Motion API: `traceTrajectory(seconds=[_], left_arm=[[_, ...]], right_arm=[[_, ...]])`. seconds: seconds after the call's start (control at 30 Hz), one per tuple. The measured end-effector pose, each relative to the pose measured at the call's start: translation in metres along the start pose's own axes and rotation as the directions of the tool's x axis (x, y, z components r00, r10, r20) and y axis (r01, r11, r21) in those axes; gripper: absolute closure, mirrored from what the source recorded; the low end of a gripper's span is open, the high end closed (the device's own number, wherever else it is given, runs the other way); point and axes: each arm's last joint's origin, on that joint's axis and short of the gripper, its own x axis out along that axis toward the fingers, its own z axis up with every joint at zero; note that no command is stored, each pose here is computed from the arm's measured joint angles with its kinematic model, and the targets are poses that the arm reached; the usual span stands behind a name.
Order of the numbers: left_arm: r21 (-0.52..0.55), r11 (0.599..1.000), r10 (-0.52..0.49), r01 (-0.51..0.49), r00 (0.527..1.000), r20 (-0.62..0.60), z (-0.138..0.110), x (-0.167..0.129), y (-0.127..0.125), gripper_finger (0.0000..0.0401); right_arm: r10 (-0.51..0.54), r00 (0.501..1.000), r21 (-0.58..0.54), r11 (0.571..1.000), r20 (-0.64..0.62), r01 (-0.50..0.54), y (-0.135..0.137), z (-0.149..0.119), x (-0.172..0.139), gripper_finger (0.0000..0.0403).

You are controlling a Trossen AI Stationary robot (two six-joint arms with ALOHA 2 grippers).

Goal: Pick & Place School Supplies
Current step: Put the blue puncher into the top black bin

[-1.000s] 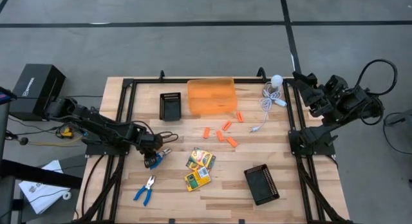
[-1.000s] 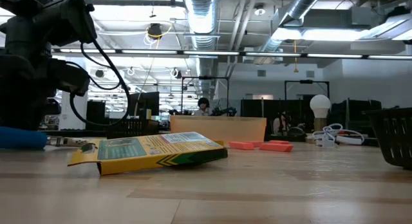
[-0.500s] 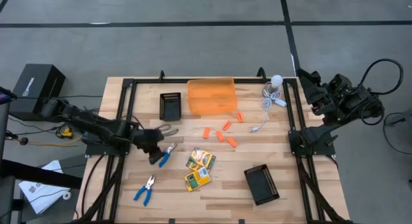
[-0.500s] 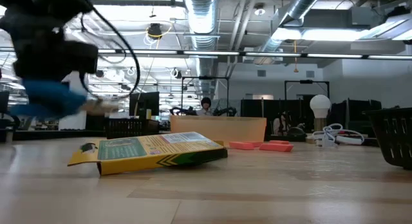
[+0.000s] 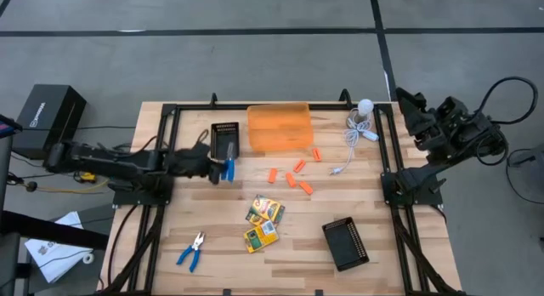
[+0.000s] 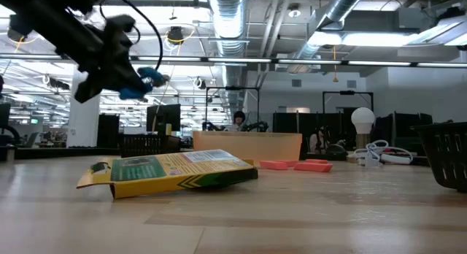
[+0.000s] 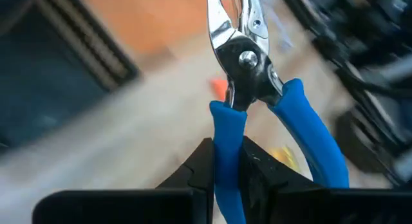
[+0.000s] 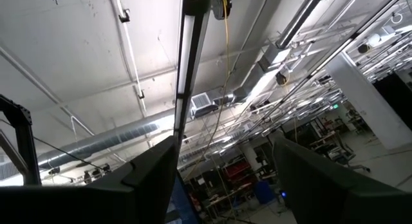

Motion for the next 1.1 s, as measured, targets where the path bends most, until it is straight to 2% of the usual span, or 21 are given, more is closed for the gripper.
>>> traceTrajectory(seconds=[0.17, 0.47, 0.67, 0.83, 1.0, 1.1], left_arm=[[-0.031, 0.990, 0.139, -0.137, 0.987, 0.075, 0.020, 0.012, 0.021, 0.0368], [-0.023, 0.972, 0.235, -0.234, 0.966, 0.111, 0.047, 0.025, 0.052, 0.0368], [0.020, 0.952, 0.304, -0.304, 0.952, 0.031, 0.049, 0.040, 0.071, 0.0368], [0.038, 0.947, 0.318, -0.319, 0.948, 0.024, 0.050, 0.051, 0.077, 0.0368], [0.074, 0.930, 0.364, -0.360, 0.931, -0.038, 0.044, 0.062, 0.086, 0.0367], [0.094, 0.925, 0.373, -0.367, 0.926, -0.056, 0.041, 0.067, 0.088, 0.0338]], right_arm=[[0.000, 1.000, 0.004, 1.000, 0.004, 0.000, 0.000, 0.000, 0.000, 0.0159], [-0.001, 1.000, 0.007, 1.000, 0.006, 0.001, 0.000, 0.001, 0.000, 0.0159], [0.000, 1.000, 0.007, 1.000, 0.006, 0.000, 0.000, 0.001, 0.000, 0.0159], [0.000, 1.000, 0.012, 1.000, 0.012, 0.000, 0.000, 0.001, 0.000, 0.0159], [-0.001, 1.000, 0.018, 1.000, 0.019, 0.001, 0.000, 0.002, 0.000, 0.0159], [-0.001, 1.000, 0.019, 1.000, 0.021, 0.001, 0.000, 0.002, 0.000, 0.0159]])
